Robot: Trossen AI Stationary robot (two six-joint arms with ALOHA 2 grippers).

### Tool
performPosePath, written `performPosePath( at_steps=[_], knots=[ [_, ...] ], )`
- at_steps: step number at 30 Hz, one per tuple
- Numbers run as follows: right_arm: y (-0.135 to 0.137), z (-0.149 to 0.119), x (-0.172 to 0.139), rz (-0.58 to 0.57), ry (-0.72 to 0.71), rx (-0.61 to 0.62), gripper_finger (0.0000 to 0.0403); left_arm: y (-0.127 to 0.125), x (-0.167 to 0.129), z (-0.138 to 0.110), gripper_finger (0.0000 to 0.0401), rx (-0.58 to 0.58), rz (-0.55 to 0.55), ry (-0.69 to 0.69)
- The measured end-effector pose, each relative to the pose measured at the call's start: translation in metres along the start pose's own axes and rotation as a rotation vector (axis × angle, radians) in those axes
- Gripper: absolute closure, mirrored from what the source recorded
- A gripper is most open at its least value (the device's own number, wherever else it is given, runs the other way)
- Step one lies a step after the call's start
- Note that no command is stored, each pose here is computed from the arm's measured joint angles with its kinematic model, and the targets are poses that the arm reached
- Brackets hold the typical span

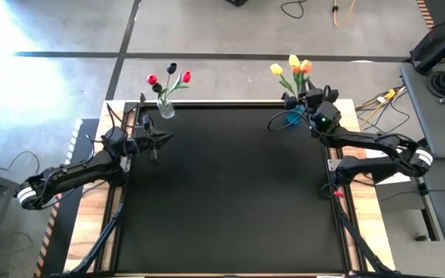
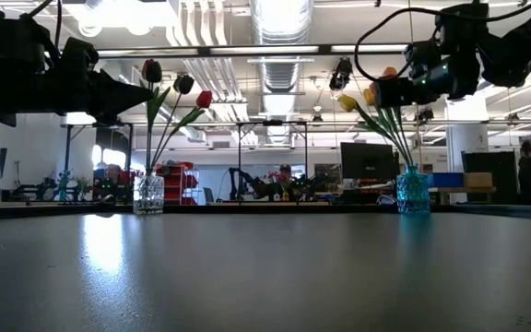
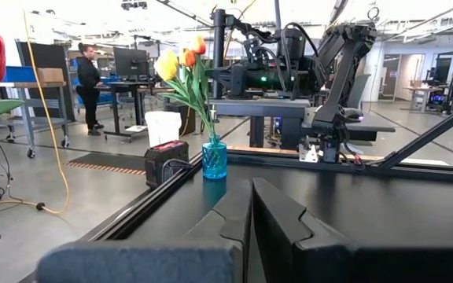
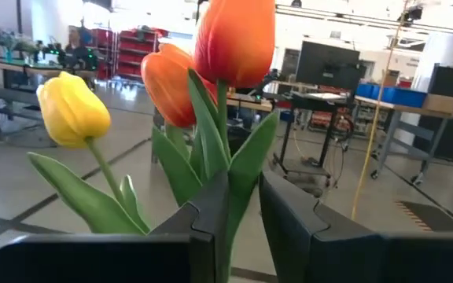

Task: Sort flowers into vase by color
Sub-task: Put the orange tulip into the blue flower vase, then return to Home Position

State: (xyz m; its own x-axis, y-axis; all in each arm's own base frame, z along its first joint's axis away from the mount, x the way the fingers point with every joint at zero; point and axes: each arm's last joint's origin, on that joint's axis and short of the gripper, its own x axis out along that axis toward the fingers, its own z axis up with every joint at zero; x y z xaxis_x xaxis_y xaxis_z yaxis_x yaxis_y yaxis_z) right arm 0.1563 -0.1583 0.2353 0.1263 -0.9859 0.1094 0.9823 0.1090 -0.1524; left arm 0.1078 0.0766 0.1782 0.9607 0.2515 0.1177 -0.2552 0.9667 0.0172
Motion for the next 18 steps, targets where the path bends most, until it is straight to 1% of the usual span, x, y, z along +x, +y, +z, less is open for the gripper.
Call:
performPosePath(
  at_steps=[2, 6, 11, 15, 18],
  knots=[
    [0.001, -0.001, -0.001, 0.007, 0.010, 0.001, 0.0325, 0.000, 0.000, 0.000, 0.0401, -0.004, 0.000, 0.000],
    [0.004, 0.000, -0.009, 0.051, 0.043, 0.000, 0.0282, 0.000, 0.000, 0.000, 0.0401, -0.004, 0.000, 0.001],
    [0.001, 0.011, -0.027, 0.119, 0.059, -0.016, 0.0237, 0.000, 0.000, 0.000, 0.0401, 0.016, 0.000, 0.003],
    [-0.005, 0.017, -0.041, 0.163, 0.074, -0.036, 0.0226, 0.000, 0.000, -0.001, 0.0401, 0.008, 0.000, 0.005],
    [-0.009, 0.019, -0.050, 0.198, 0.099, -0.035, 0.0233, 0.000, 0.001, -0.002, 0.0401, 0.002, 0.000, 0.013]
  ],
)
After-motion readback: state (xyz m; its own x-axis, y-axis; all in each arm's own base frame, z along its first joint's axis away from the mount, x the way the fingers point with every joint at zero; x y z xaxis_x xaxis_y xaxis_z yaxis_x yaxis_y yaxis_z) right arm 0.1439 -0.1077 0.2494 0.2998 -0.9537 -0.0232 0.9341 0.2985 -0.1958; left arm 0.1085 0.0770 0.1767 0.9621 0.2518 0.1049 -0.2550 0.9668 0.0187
